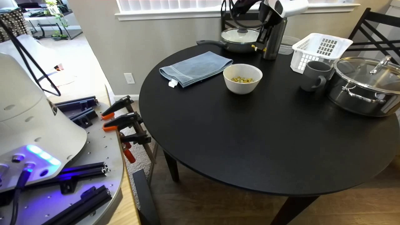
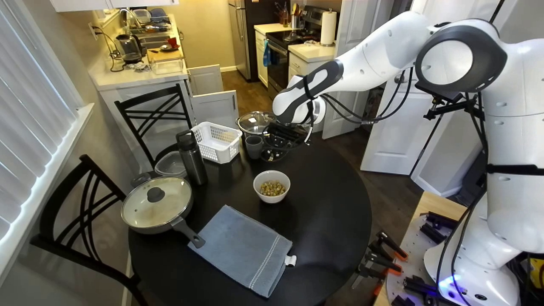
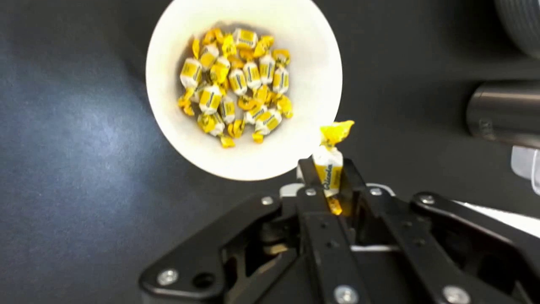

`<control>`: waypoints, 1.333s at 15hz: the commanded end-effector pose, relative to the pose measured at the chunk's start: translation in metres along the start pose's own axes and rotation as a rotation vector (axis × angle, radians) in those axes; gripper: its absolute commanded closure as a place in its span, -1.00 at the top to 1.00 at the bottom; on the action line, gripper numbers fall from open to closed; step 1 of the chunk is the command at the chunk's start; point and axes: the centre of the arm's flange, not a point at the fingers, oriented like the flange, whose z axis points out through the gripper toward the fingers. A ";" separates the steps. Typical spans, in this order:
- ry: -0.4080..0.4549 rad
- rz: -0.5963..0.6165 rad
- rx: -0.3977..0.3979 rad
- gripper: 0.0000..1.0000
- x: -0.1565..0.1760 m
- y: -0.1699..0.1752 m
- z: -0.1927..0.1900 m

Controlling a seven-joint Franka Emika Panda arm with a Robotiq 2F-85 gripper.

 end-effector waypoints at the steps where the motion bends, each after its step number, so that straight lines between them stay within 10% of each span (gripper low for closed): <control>1: -0.114 -0.087 0.015 -0.92 -0.026 0.023 -0.020; 2: -0.146 -0.109 0.006 -0.92 -0.029 0.025 -0.021; 3: -0.162 -0.123 -0.003 -0.22 -0.032 0.027 -0.022; 12: -0.131 -0.177 -0.041 0.87 -0.044 0.044 -0.036; 20: -0.134 -0.156 -0.041 0.99 -0.038 0.036 -0.032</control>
